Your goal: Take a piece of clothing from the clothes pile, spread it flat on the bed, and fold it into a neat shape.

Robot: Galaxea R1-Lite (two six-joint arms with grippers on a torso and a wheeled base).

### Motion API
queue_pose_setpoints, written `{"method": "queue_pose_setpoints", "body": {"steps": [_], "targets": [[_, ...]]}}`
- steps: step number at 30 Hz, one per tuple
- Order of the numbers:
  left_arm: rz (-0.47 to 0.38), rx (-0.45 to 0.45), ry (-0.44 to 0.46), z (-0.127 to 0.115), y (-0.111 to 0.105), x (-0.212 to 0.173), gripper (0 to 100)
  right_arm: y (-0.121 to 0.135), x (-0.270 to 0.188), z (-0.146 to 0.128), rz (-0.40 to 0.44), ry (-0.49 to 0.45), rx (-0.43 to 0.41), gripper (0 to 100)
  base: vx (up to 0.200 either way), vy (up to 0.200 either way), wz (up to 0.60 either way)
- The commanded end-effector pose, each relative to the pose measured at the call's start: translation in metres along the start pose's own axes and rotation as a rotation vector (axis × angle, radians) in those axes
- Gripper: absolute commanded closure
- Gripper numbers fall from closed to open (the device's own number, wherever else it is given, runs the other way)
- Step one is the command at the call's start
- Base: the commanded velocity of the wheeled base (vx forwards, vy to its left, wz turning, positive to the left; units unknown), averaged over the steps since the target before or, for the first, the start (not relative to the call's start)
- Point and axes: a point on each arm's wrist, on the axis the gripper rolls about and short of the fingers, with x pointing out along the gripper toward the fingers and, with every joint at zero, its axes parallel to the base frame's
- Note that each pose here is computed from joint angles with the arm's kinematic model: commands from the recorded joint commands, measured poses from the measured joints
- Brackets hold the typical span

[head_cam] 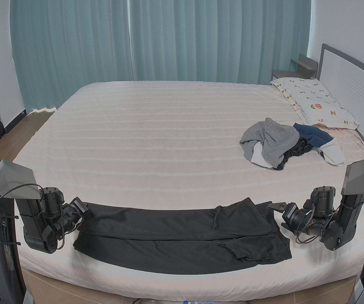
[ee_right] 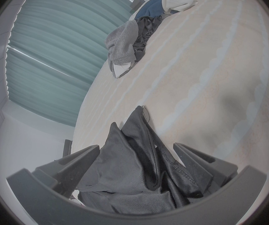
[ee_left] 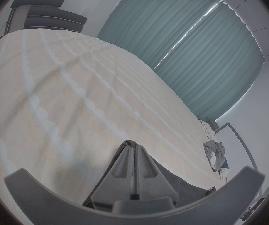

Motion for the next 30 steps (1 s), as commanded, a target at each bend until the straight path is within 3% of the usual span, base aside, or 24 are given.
{"method": "queue_pose_setpoints", "body": {"steps": [1,2,3,13,19,25,30], "targets": [[0.009,0.003,0.012,-0.003,0.003,0.001,100,-0.002,0.002,-0.002,-0.008,0.008,0.001,0,0.000,0.000,0.00],[0.010,0.005,0.015,-0.004,0.003,0.001,100,-0.002,0.002,-0.002,-0.007,0.009,0.000,0,0.000,0.000,0.00],[0.010,0.005,0.015,-0.004,0.003,0.001,0,-0.002,0.002,-0.002,-0.007,0.009,0.000,0,0.000,0.000,0.00],[0.030,-0.009,0.006,0.004,0.006,-0.014,0,-0.004,0.002,-0.003,-0.013,0.014,0.004,0,0.000,0.000,0.00],[0.048,0.003,0.069,0.000,-0.007,-0.051,0,-0.002,0.001,-0.003,-0.009,0.012,0.022,0,0.000,0.000,0.00],[0.093,0.088,0.176,-0.016,-0.012,-0.063,0,-0.002,0.001,-0.003,-0.011,0.012,0.023,0,0.000,0.000,0.00],[0.106,0.094,0.161,-0.015,-0.012,-0.060,0,-0.001,0.001,-0.005,-0.008,0.016,0.020,0,0.000,0.000,0.00]]}}
